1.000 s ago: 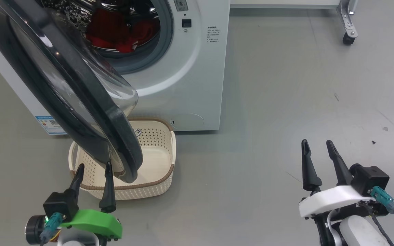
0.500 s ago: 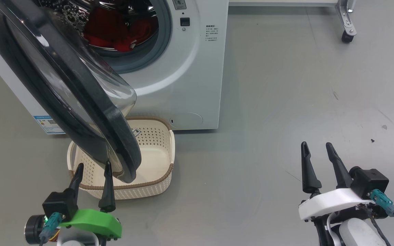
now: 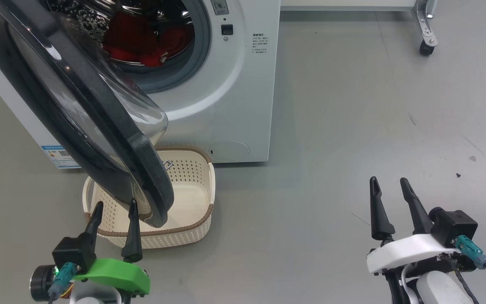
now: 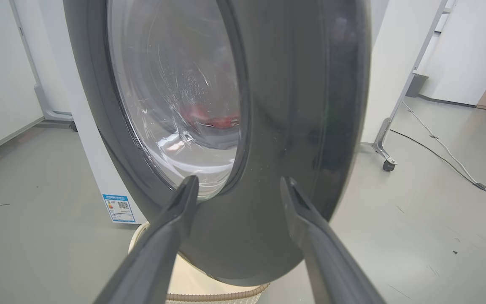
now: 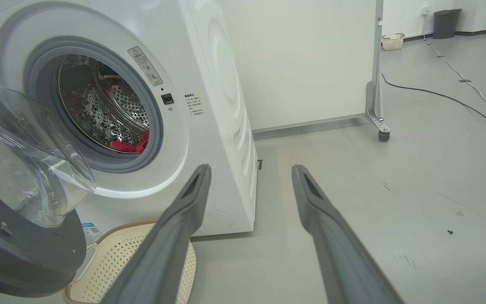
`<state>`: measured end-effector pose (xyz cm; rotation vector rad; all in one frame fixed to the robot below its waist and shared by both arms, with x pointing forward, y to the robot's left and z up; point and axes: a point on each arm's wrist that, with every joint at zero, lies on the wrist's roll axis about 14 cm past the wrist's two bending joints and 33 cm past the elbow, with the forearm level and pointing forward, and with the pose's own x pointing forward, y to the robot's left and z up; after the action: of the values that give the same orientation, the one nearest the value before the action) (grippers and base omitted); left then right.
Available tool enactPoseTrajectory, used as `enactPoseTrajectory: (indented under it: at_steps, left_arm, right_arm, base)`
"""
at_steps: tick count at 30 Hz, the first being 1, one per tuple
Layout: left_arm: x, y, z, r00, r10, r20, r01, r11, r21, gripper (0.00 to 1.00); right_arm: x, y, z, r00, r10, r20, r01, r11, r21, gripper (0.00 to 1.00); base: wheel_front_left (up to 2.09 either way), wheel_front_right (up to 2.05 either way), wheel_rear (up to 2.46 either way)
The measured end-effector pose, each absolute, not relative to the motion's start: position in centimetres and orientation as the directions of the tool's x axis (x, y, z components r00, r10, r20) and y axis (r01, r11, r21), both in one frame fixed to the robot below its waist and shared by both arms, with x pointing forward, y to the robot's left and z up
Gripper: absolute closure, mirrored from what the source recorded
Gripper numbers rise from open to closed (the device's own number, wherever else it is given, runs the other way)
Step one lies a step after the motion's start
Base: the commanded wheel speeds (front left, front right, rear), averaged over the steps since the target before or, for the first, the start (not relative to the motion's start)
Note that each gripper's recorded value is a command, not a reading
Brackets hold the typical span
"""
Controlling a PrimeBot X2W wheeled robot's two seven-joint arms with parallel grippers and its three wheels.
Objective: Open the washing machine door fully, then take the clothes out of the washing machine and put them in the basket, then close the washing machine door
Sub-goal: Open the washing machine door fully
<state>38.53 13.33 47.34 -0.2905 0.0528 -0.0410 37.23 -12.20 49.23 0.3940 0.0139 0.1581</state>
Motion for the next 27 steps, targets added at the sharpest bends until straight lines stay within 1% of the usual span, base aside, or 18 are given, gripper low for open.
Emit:
enactPoseTrajectory:
  at_steps: [4,5,6,7,21,27]
  left_arm:
    - [38.5,13.3,47.3,0.998,-0.048,-0.046,0.033,0.957,-0.287,0.00]
    - [38.5,13.3,47.3,0.998,-0.048,-0.047,0.033,0.957,-0.287,0.40]
    - [38.5,13.3,47.3,0.998,-0.048,-0.047,0.033,0.957,-0.287,0.73]
    - [38.5,13.3,47.3,0.998,-0.048,-0.047,0.033,0.958,-0.286,1.00]
    - [38.6,13.5,47.9,0.998,-0.049,-0.028,0.040,0.961,-0.275,1.00]
    - [39.2,14.8,50.4,0.999,-0.008,0.052,0.022,0.957,-0.288,1.00]
  right_arm:
    - [37.2,-12.1,49.1,0.987,0.159,0.017,-0.153,0.911,0.383,0.00]
    - [37.2,-12.1,49.1,0.987,0.158,0.015,-0.152,0.911,0.383,0.00]
    - [37.1,-12.2,49.0,0.987,0.157,0.014,-0.151,0.911,0.383,0.00]
    - [37.1,-12.2,49.0,0.988,0.157,0.013,-0.150,0.911,0.383,0.00]
    - [37.0,-11.9,49.0,0.986,0.168,0.017,-0.162,0.913,0.374,0.00]
    - [37.0,-12.1,49.0,0.987,0.161,0.020,-0.156,0.913,0.377,0.00]
  base:
    - [0.00,0.00,0.00]
    - [0.00,0.00,0.00]
    - [0.00,0.00,0.00]
    - [0.00,0.00,0.00]
    - [0.00,0.00,0.00]
    - [0.00,0.00,0.00]
